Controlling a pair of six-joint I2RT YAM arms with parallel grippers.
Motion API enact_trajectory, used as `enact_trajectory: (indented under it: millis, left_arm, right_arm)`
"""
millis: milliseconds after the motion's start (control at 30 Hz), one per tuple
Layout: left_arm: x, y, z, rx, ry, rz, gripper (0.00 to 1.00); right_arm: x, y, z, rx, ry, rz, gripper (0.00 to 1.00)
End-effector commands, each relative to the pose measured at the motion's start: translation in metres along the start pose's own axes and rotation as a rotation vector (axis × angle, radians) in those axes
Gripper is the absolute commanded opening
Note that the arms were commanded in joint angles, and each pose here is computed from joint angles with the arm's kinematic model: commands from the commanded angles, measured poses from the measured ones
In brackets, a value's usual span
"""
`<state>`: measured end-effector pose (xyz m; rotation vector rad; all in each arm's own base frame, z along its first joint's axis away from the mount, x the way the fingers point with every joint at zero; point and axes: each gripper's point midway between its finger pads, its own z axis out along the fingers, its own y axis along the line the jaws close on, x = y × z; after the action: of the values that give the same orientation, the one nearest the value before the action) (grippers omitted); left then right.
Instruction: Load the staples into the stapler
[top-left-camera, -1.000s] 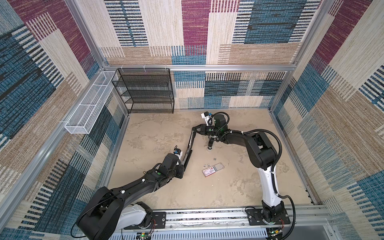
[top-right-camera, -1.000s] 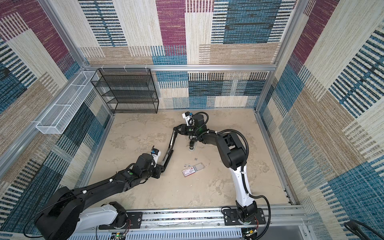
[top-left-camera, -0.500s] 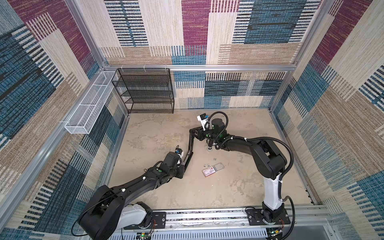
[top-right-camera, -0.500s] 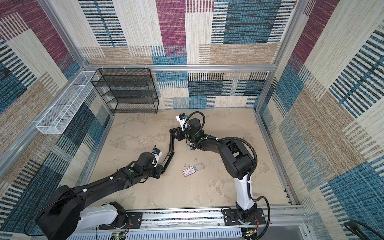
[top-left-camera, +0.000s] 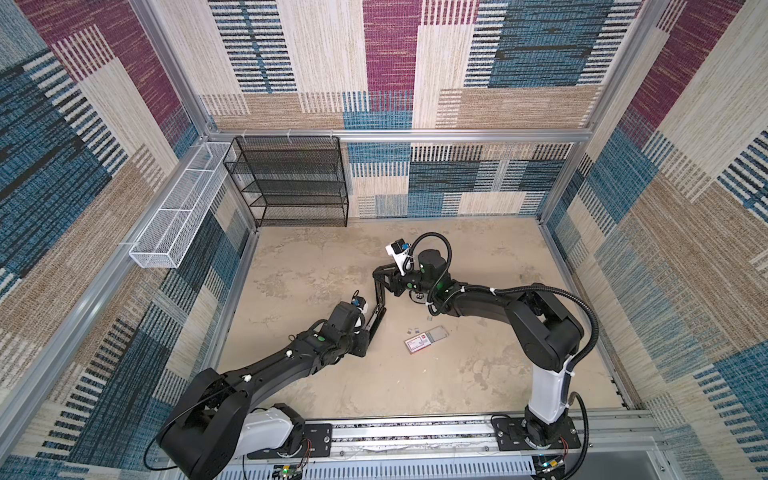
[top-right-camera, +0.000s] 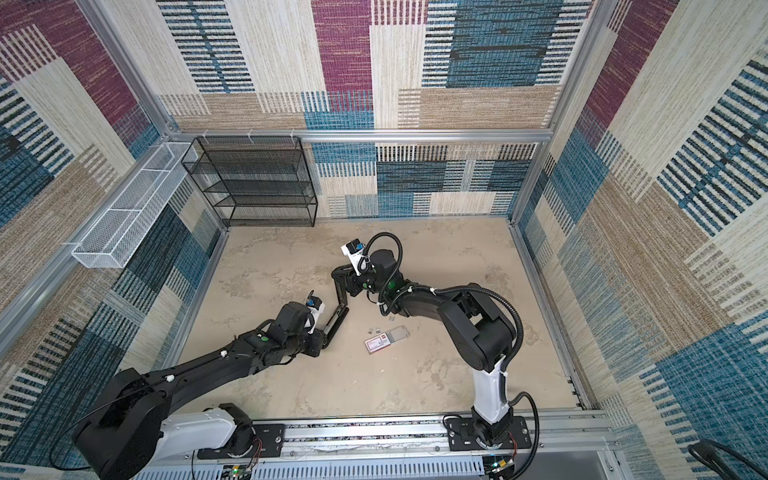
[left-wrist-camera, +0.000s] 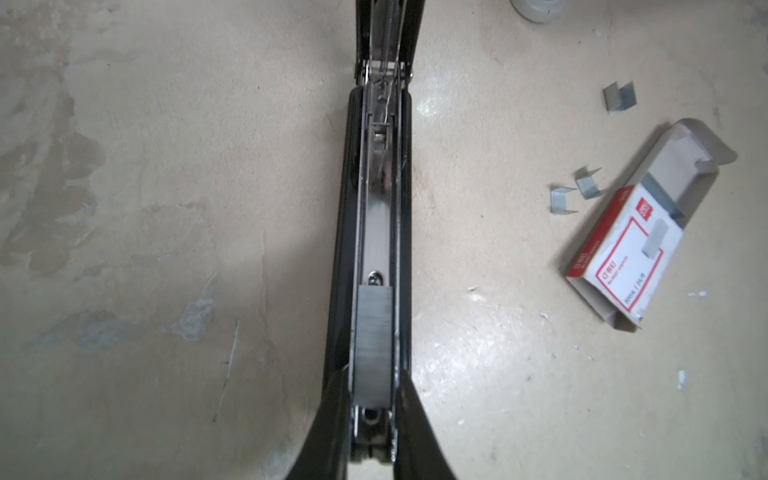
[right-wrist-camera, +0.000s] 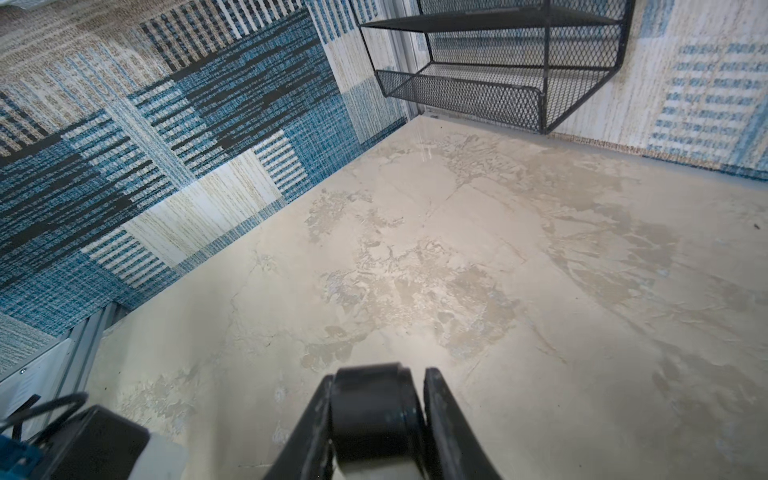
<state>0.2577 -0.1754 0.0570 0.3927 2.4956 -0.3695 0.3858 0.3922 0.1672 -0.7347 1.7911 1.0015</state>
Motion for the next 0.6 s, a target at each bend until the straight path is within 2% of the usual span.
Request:
enact_trajectory:
  millis: [0,567]
  left_arm:
    - [-0.065,-0.012,-0.011,0.039,-0.248,-0.011,0.0]
    - [-0.085,-0.019,-0.031,0.062,-0.318,-0.001,0.0]
  right_arm:
    - [0.013,0.037,-0.002,-0.143,0.054,0.097,0.34]
    - [0.022,0.06,-0.008,-0.17,0.062,0.08,0.35]
